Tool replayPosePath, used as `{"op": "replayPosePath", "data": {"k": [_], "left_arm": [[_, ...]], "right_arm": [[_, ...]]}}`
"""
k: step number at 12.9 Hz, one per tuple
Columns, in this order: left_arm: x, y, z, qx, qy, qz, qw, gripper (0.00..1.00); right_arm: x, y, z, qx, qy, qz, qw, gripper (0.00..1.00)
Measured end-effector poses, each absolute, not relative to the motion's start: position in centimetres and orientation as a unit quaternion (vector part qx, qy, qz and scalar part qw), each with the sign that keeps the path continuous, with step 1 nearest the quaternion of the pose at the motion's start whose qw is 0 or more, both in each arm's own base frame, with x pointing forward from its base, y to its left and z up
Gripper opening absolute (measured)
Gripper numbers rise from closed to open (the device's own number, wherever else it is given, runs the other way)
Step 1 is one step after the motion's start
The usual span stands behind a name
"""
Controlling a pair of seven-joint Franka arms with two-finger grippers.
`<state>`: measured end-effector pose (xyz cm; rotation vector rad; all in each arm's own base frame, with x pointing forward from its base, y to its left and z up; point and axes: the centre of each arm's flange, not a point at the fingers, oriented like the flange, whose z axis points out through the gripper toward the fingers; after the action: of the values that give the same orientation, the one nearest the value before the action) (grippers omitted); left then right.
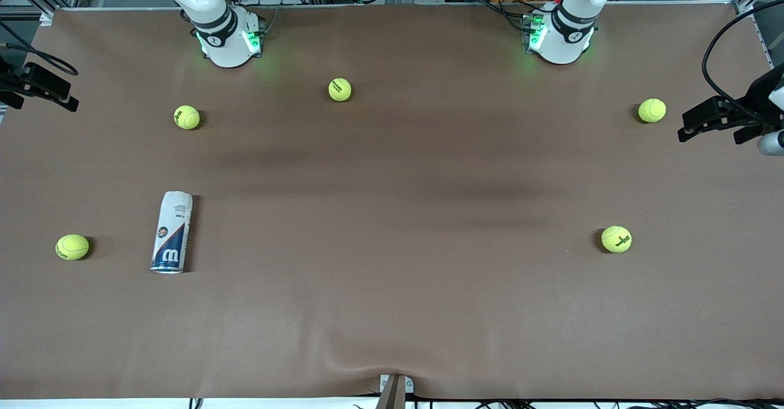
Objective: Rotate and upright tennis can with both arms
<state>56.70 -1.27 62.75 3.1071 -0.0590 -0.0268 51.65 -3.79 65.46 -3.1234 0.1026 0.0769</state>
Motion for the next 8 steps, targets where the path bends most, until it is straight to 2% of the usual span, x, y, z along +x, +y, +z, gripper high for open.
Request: {"op": "replayPosePath", "data": {"k": [8], "left_arm": [[56.70,-1.27,62.74,1.000,-0.018,-0.009,0.017,1.00]], "right_arm": [[51.89,-3.92,65.22,-0.999,0.035,0.024,0.015,1.00]]}}
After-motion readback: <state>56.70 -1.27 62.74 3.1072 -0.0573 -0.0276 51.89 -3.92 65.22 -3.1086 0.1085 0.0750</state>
